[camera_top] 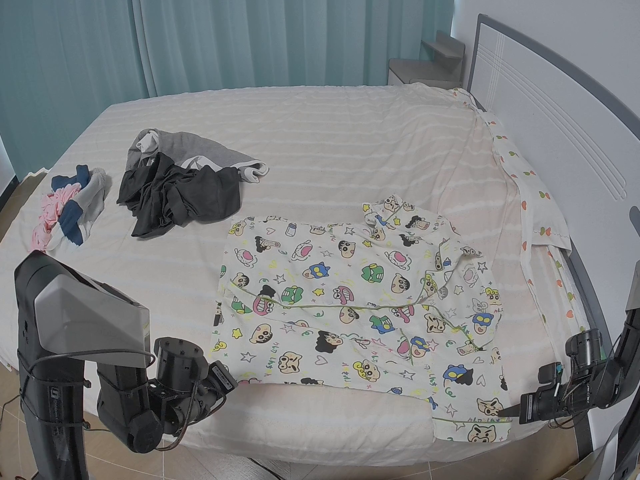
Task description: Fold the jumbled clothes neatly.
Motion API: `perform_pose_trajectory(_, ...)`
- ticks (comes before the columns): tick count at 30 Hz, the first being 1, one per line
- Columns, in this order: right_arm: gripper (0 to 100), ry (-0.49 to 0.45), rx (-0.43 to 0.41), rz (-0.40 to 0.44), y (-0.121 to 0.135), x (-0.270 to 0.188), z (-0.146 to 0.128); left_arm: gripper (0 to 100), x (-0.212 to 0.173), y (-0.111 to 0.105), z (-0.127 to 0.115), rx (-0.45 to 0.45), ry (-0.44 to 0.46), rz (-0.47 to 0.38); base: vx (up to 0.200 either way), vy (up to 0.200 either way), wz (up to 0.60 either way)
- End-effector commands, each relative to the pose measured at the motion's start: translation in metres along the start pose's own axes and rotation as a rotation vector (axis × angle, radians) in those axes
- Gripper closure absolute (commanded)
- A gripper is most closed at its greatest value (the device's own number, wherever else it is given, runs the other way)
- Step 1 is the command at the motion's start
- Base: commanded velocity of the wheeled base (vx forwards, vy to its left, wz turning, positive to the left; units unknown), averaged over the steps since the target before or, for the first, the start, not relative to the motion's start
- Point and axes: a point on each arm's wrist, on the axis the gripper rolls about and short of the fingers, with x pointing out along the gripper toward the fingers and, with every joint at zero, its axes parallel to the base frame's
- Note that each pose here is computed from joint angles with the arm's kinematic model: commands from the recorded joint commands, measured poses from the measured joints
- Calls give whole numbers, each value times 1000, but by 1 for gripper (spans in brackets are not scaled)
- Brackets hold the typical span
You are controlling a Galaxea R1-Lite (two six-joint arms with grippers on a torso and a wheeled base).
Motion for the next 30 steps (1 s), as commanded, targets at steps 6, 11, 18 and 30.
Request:
perform_pose_trajectory(6,100,62,-25,-14,-3,3,-11,100,-27,17,-7,6,80,52,0,0,0)
perform_pose_trajectory(11,100,80,-41,-38,-4,6,-14,100,-33,22,-12,-8,115,69,0,0,0)
perform_pose_trajectory(18,100,66,-49,-50,-6,8,-13,100,-30,21,-12,-30,115,62,0,0,0)
perform_pose_trajectory(30,0,3,-61,-68,-9,13,-13,0,-33,18,-9,-61,76,14,0,0,0)
